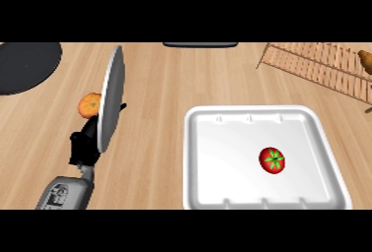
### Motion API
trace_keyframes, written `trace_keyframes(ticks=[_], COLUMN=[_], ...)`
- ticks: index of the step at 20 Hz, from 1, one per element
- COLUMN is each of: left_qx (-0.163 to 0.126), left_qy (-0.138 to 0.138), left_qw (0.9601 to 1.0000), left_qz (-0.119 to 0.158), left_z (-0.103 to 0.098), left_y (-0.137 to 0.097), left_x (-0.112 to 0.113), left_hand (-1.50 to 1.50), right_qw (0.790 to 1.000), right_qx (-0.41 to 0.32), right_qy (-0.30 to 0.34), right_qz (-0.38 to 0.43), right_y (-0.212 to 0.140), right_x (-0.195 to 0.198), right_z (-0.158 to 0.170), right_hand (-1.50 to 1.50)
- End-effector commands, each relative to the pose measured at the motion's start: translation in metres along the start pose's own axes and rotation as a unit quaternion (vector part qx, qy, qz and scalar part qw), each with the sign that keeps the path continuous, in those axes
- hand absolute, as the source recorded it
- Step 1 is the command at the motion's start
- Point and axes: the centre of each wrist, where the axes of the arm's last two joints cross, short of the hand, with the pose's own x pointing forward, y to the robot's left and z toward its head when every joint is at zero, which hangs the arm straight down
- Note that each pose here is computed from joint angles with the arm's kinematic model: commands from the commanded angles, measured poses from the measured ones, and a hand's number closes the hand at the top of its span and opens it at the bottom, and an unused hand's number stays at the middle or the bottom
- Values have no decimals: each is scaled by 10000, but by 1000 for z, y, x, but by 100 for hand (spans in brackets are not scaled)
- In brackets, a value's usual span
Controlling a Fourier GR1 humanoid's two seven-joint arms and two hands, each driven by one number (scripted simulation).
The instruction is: Pick the croissant from the tray and place it in the tiered shelf
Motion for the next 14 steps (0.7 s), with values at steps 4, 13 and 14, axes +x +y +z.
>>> trace_keyframes(ticks=[4, 13, 14], left_qx=[45, 78, 100], left_qy=[-2, 48, 35], left_qw=[10000, 10000, 9999], left_qz=[1, 10, 8], left_z=[-9, -7, 6], left_y=[-19, -5, -19], left_x=[13, 10, 1], left_hand=[0, 0, 0], right_qw=[9947, 9867, 9815], right_qx=[54, 103, -3], right_qy=[418, 334, 473], right_qz=[-938, -1589, -1858], right_y=[-7, -43, -55], right_x=[-1, 31, 30], right_z=[0, -12, -24], right_hand=[-150, -150, -150])
